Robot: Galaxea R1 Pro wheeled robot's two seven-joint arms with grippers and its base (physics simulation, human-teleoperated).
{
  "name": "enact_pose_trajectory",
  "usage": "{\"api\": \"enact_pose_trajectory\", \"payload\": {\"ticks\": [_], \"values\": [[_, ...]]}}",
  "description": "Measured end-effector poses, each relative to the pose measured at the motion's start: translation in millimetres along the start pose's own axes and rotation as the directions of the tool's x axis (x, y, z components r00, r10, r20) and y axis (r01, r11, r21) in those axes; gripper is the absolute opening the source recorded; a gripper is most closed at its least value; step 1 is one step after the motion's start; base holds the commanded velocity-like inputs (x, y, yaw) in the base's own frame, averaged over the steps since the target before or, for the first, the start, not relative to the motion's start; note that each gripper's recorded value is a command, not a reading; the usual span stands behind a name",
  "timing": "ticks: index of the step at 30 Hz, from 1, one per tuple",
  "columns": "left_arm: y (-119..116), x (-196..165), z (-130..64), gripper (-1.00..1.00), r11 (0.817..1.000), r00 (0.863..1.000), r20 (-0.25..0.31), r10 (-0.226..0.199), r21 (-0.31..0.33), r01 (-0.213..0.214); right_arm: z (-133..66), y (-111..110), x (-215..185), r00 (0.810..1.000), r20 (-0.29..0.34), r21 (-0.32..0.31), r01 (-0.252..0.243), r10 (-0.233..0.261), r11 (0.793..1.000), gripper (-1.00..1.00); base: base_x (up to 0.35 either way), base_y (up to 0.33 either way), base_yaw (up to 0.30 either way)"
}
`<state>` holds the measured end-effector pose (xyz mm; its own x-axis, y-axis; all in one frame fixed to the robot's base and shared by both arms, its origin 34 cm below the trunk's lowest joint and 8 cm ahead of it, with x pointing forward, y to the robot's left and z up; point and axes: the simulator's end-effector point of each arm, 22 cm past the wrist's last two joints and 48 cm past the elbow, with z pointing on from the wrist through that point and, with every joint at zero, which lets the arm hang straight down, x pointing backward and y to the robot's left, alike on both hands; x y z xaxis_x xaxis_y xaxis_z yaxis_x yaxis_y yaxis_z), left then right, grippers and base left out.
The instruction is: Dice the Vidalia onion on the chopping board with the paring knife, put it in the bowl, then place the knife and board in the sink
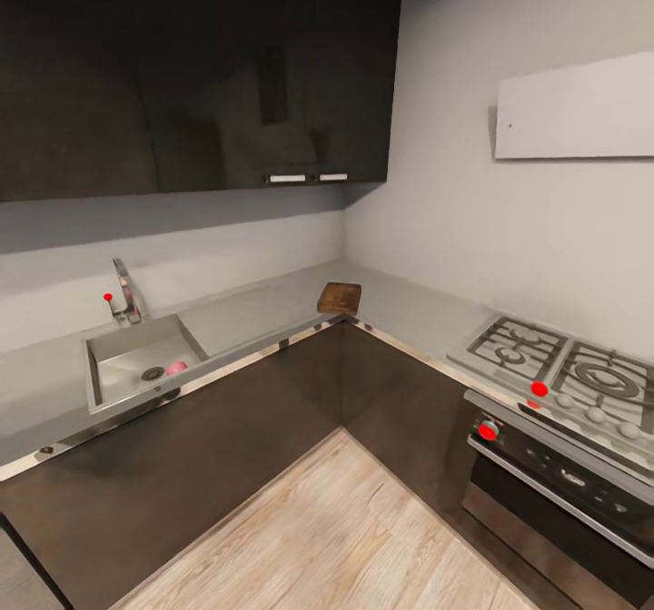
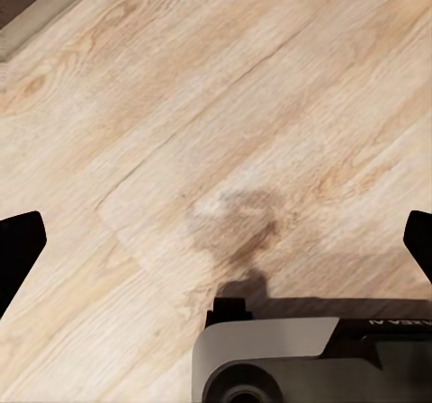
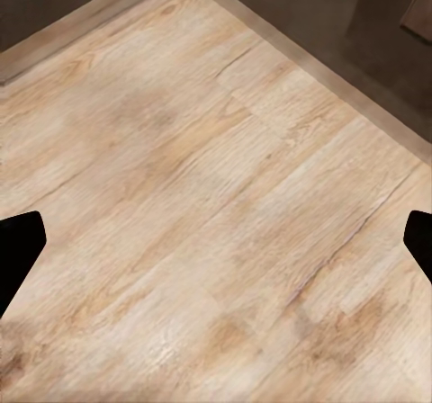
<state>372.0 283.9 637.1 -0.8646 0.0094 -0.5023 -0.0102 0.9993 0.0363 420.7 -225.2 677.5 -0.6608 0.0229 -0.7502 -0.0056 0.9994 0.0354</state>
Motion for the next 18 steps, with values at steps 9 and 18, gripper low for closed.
{"api": "enact_pose_trajectory", "payload": {"ticks": [9,18], "values": [[0,-2,-9.1,1.0,1.0,1.0,-0.001,0.0,0.0,0.0,-8.0,0,-5,1.0,0.001,0.0,0.0,0.0,1.0,1.0,0.0,0.0,0.0],[1,-4,-17.9,1.0,1.0,1.0,-0.001,0.0,0.0,0.0,-15.7,0,-10,1.0,0.0,0.0,0.0,0.0,1.0,1.0,0.0,0.0,0.0]]}}
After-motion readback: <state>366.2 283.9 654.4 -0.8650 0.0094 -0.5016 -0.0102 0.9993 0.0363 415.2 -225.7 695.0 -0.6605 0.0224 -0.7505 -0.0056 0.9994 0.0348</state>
